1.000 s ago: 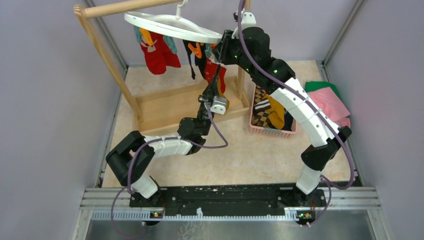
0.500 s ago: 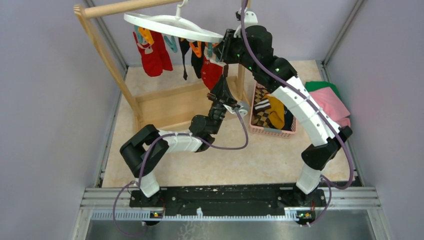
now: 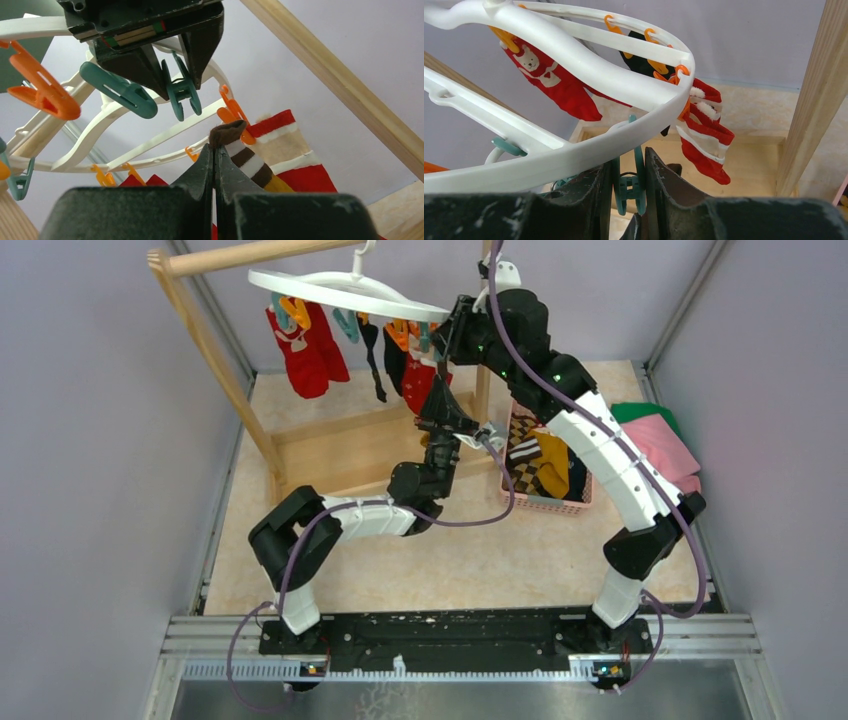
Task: Clip the socks to the hanger
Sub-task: Clamp the sock onto the hanger.
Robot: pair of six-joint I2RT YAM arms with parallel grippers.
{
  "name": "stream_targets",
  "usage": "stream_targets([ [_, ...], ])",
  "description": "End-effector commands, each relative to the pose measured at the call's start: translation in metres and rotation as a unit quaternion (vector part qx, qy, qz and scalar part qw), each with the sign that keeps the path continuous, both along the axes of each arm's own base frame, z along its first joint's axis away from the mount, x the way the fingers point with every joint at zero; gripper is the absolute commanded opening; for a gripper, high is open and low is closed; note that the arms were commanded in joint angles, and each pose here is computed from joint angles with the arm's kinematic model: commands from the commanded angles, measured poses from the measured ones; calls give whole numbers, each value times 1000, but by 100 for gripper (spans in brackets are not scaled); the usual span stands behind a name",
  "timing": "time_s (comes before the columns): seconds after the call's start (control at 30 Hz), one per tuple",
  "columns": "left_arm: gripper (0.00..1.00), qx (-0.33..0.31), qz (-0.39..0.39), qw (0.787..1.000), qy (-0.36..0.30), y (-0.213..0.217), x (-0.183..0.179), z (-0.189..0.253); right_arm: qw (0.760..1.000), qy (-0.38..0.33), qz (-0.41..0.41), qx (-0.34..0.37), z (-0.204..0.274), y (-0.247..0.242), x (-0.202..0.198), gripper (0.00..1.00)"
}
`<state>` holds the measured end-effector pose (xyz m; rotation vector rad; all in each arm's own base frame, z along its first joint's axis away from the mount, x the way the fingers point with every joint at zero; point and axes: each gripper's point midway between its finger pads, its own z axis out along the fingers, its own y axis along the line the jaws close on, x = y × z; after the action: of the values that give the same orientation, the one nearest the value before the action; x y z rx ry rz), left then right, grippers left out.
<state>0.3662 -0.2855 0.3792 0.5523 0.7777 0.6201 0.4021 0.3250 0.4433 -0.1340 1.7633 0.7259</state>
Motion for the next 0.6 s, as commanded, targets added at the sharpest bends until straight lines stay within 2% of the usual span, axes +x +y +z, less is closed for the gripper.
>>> stream_targets([
  [0.0,0,-147,32,986,-72,44,-21,45,1000,13,-17,21,1,-8,5,0],
  [0.57,0,-177,45,981,-59,41,-14,46,999,16,-25,18,-3,-9,14,0],
])
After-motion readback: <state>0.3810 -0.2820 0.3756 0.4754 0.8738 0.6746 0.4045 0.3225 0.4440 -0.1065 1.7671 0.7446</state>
